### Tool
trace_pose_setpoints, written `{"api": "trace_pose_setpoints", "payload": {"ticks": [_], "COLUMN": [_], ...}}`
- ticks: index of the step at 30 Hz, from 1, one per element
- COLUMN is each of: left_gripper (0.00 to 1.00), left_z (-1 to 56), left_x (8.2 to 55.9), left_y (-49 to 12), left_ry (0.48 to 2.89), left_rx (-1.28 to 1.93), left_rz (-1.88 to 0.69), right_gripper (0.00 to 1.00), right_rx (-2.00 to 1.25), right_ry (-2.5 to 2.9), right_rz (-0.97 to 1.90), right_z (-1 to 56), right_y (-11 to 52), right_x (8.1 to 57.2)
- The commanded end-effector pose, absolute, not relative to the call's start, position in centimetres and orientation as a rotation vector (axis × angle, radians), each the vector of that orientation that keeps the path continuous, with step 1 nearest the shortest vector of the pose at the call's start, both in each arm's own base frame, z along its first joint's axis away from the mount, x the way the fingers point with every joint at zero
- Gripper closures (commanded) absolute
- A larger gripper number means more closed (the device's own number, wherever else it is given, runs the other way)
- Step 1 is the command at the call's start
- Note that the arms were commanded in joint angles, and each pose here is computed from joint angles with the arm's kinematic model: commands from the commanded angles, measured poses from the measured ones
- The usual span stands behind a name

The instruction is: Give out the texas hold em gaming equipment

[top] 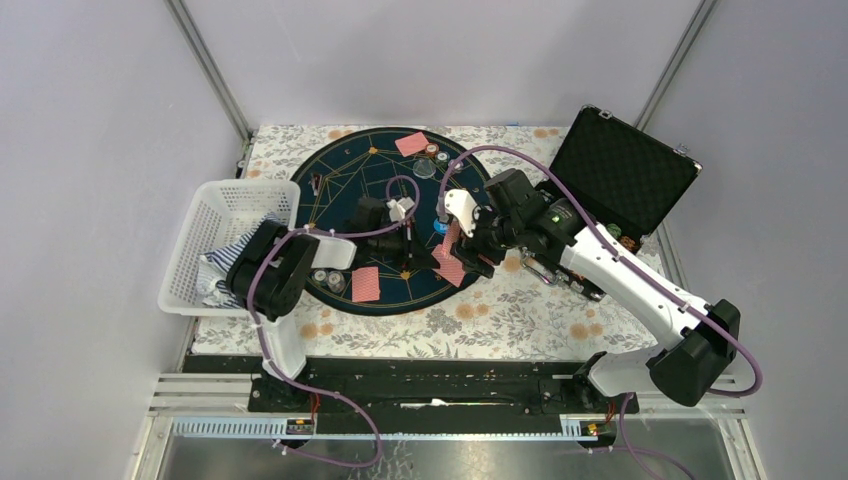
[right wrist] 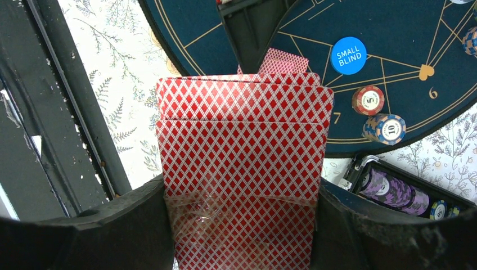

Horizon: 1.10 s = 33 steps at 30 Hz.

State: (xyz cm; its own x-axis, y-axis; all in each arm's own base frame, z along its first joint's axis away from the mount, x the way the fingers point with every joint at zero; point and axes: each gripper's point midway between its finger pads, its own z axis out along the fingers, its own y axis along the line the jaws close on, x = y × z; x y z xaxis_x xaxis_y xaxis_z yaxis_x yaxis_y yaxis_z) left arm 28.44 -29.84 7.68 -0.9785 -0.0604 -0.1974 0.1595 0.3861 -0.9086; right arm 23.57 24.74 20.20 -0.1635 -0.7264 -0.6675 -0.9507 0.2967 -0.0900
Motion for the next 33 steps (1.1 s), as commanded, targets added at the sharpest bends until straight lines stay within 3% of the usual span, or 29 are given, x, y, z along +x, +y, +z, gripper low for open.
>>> {"api": "trace_pose_setpoints", "payload": {"ticks": [1,6,11,20,27,33], "left_gripper": [1.00,0.99,0.87,0.51,0.44,0.42], "left_z": [7.8,6.8,5.7,5.3,9.9,19.8], "left_x": [30.4,31.4,32.5,32.6,34.1,29.4], "left_y": [-31.4,-31.7,-31.4,-29.2,-24.0,-24.6], "left_ry": [2.360,2.366,2.401,2.509,2.429,2.168], "left_rx": [0.132,0.112,0.090,0.124,0.175,0.459], "left_rz": [-1.624,-1.593,-1.509,-1.263,-1.086,-1.327], "right_gripper": [0.97,0.97,0.97,0.97,0.97,0.98], "right_rx": [-1.439,-1.442,-1.442,-1.445,-1.446,-1.472], "right_ry": [1.899,1.905,1.906,1.905,1.903,1.881], "right_rz": [0.467,0.475,0.475,0.471,0.478,0.539], "right_z": [21.8,21.5,21.4,21.4,21.0,20.6], "right_y": [24.8,24.9,24.9,24.8,24.8,25.5], "right_x": [24.1,24.0,24.1,24.0,23.9,23.3]}}
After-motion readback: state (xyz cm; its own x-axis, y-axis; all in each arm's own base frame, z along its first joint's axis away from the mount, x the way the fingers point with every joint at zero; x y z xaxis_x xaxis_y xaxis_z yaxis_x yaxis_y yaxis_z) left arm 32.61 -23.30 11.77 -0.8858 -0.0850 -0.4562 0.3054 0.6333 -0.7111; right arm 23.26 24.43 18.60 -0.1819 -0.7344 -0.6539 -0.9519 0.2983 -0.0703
